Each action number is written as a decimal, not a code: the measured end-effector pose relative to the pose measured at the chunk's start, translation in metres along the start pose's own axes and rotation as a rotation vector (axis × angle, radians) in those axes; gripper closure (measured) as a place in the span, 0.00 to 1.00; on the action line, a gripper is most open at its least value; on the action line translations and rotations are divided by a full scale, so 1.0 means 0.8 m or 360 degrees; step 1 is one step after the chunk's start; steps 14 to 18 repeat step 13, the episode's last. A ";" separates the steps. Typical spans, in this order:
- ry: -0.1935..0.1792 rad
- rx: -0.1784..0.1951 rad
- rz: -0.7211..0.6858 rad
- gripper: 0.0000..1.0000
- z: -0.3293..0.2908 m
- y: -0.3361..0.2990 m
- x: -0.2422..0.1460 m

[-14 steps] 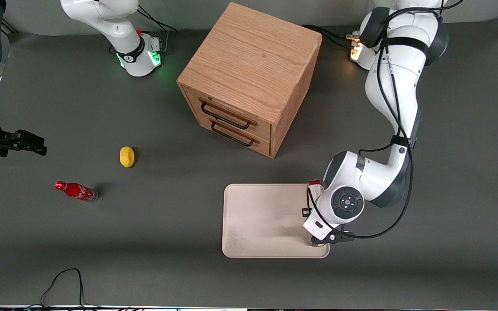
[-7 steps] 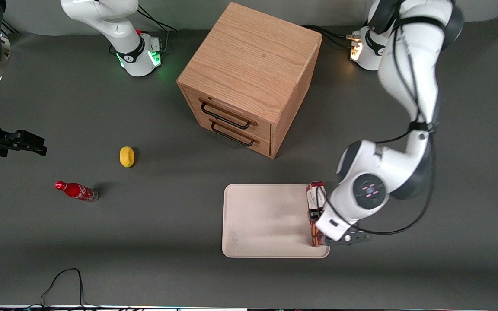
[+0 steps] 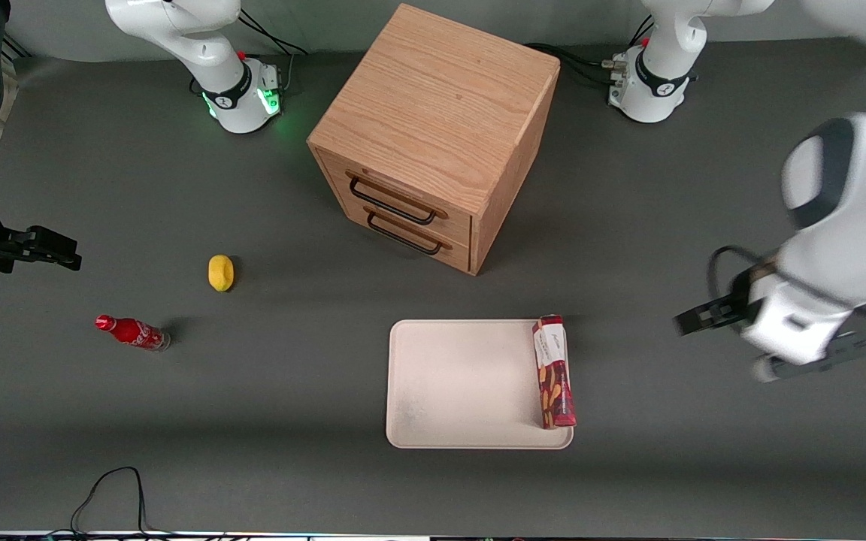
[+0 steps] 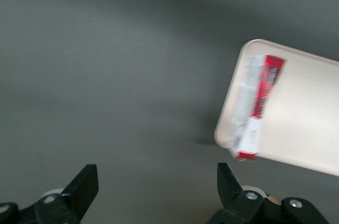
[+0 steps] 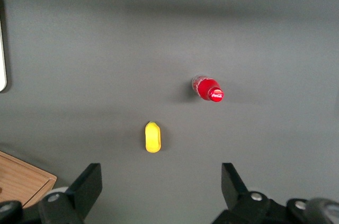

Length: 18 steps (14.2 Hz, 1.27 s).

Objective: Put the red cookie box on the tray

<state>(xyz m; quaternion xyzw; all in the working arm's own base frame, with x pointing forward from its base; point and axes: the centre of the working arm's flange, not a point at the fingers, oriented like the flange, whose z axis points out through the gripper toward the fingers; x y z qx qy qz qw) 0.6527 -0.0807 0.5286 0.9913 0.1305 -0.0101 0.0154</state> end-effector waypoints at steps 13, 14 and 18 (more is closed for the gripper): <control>-0.0019 0.0070 0.0447 0.00 -0.053 -0.148 -0.156; -0.0019 0.0070 0.0447 0.00 -0.053 -0.148 -0.156; -0.0019 0.0070 0.0447 0.00 -0.053 -0.148 -0.156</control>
